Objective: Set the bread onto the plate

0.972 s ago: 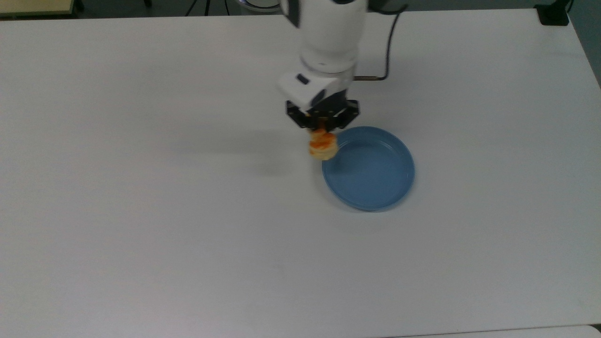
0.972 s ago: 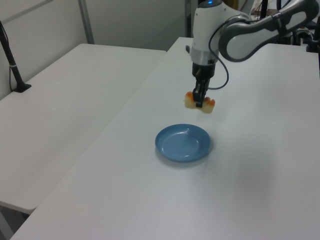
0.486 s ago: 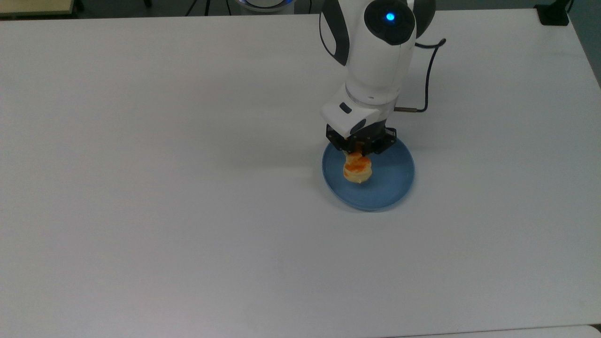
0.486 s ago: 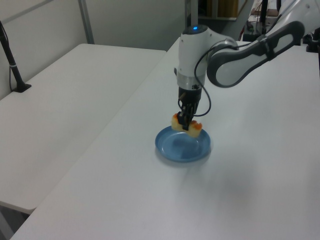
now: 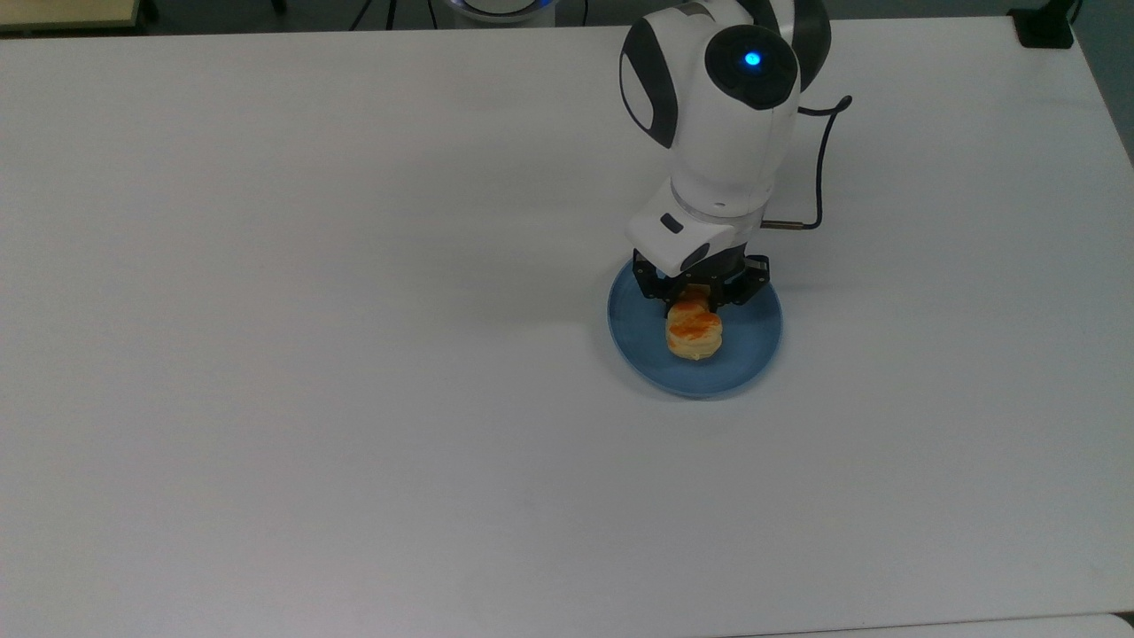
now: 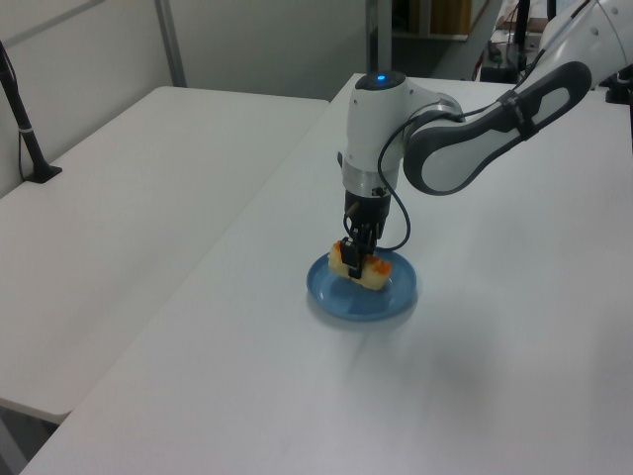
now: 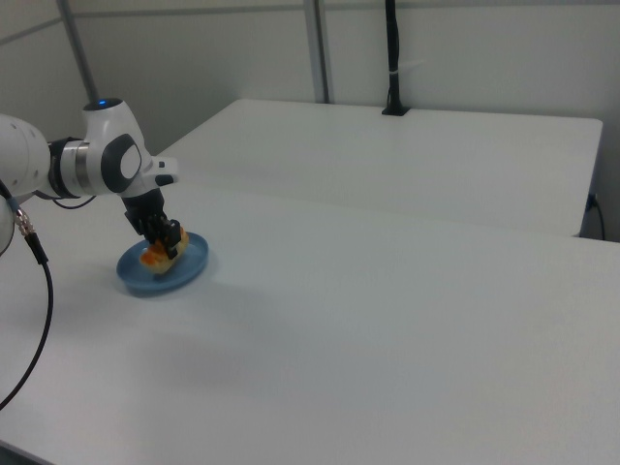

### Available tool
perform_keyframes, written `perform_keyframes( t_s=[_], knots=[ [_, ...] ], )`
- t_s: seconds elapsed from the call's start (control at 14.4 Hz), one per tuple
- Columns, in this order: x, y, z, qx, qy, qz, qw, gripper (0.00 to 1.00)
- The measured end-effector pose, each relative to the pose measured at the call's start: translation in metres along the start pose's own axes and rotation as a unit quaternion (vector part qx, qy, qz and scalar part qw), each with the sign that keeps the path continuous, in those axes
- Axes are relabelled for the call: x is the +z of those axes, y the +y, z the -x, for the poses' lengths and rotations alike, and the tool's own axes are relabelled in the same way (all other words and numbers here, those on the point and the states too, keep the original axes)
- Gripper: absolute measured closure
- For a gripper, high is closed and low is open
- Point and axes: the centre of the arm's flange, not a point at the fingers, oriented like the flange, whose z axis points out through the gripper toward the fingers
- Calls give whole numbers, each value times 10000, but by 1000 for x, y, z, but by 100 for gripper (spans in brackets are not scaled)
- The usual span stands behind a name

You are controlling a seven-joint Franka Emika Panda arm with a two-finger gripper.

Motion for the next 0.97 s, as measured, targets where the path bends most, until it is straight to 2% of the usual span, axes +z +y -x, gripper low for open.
perform_keyframes(
  t_s=[0.14,0.35,0.63,0.76,0.97],
  knots=[
    [2,-5,2,-34,-13,0,10000,37],
    [-6,-6,-2,-28,69,-37,10000,4],
    [-62,4,-16,64,439,-158,9989,0],
    [-101,32,-18,83,368,-36,9993,0],
    [-166,101,-13,-68,-24,248,9997,0]
  ],
)
